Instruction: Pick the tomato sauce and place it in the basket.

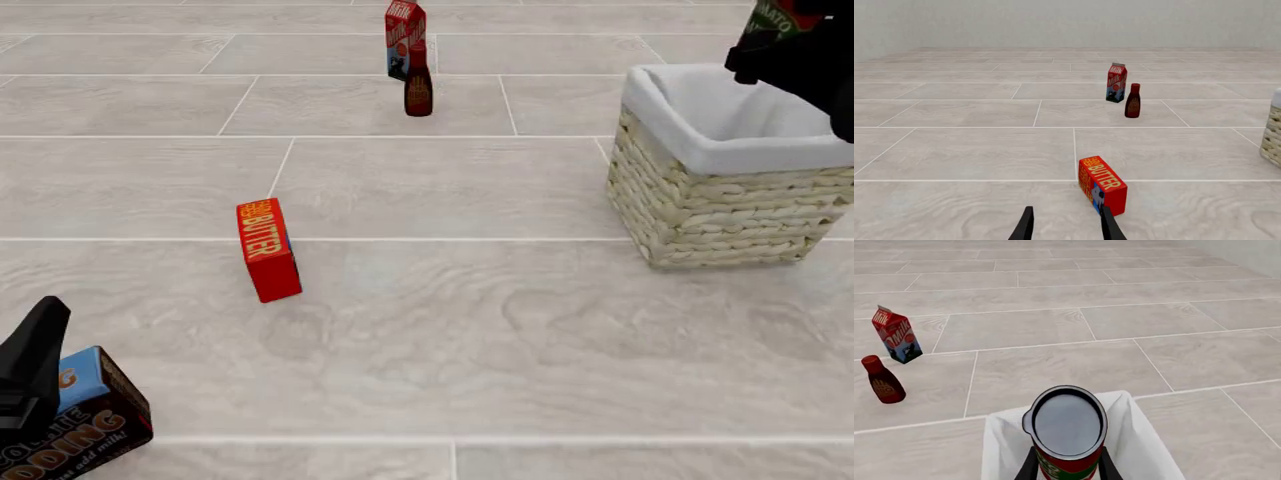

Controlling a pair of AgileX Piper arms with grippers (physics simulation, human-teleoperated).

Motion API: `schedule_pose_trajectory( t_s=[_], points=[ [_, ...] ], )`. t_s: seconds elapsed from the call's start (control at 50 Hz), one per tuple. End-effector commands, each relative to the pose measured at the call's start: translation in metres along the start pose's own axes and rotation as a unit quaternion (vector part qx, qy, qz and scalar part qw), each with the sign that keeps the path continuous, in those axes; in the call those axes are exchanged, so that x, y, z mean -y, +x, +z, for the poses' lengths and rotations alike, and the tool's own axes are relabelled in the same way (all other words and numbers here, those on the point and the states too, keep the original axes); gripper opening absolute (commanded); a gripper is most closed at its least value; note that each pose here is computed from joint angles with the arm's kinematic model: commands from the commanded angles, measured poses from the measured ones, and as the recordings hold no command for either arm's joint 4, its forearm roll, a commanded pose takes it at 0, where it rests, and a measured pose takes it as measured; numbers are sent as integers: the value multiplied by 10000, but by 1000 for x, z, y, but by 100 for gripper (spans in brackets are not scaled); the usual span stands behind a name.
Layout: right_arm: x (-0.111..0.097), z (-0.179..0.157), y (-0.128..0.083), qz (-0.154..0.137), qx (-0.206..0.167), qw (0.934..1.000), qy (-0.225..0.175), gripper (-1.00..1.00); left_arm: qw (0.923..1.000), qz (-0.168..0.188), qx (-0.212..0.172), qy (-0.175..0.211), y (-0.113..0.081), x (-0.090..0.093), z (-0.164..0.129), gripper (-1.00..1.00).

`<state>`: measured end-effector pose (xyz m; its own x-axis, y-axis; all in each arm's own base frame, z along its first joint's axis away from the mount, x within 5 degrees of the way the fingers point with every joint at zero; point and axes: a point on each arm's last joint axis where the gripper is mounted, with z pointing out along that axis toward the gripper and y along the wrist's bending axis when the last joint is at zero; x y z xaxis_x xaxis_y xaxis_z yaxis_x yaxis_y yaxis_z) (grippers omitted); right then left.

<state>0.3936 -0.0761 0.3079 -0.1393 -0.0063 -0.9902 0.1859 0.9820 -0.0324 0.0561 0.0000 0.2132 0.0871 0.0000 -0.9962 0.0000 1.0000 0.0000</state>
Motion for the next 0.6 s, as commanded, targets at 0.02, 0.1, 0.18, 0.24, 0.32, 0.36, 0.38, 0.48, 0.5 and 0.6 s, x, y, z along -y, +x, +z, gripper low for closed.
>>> schedule_pose_trajectory(
  t_s=[0.02, 0.1, 0.18, 0.24, 0.32, 0.36, 0.38, 0.48, 0.5, 0.6],
  points=[
    [5, 12, 1, 50, -22, 10000, 57, -100, 10000, 0, 0, 0, 0, 0, 0, 100],
    [5, 18, 4, 37, -49, 10000, 55, -100, 10000, 0, 0, 0, 0, 0, 0, 100],
    [3, 22, 5, 33, -68, 10000, 37, -100, 10000, 0, 0, 0, 0, 0, 0, 100],
    [1, 26, 5, 8, -83, 10000, 12, -100, 10000, 0, 0, 0, 0, 0, 0, 100],
    [1, 28, 6, -6, -107, 9999, 13, -100, 10000, 0, 0, 0, 0, 0, 0, 100],
    [1, 30, 7, -6, -132, 9999, 10, -100, 10000, 0, 0, 0, 0, 0, 0, 100],
    [1, 31, 8, -16, -143, 9999, 5, -100, 10000, 0, 0, 0, 0, 0, 0, 100],
    [3, 34, 8, -18, -177, 9998, 29, -100, 10000, 0, 0, 0, 0, 0, 0, 100],
    [3, 36, 9, -18, -203, 9998, 27, -100, 10000, 0, 0, 0, 0, 0, 0, 100],
    [1, 39, 13, -58, -302, 9995, 4, -100, 10000, 0, 0, 0, 0, 0, 0, 100]
  ],
)
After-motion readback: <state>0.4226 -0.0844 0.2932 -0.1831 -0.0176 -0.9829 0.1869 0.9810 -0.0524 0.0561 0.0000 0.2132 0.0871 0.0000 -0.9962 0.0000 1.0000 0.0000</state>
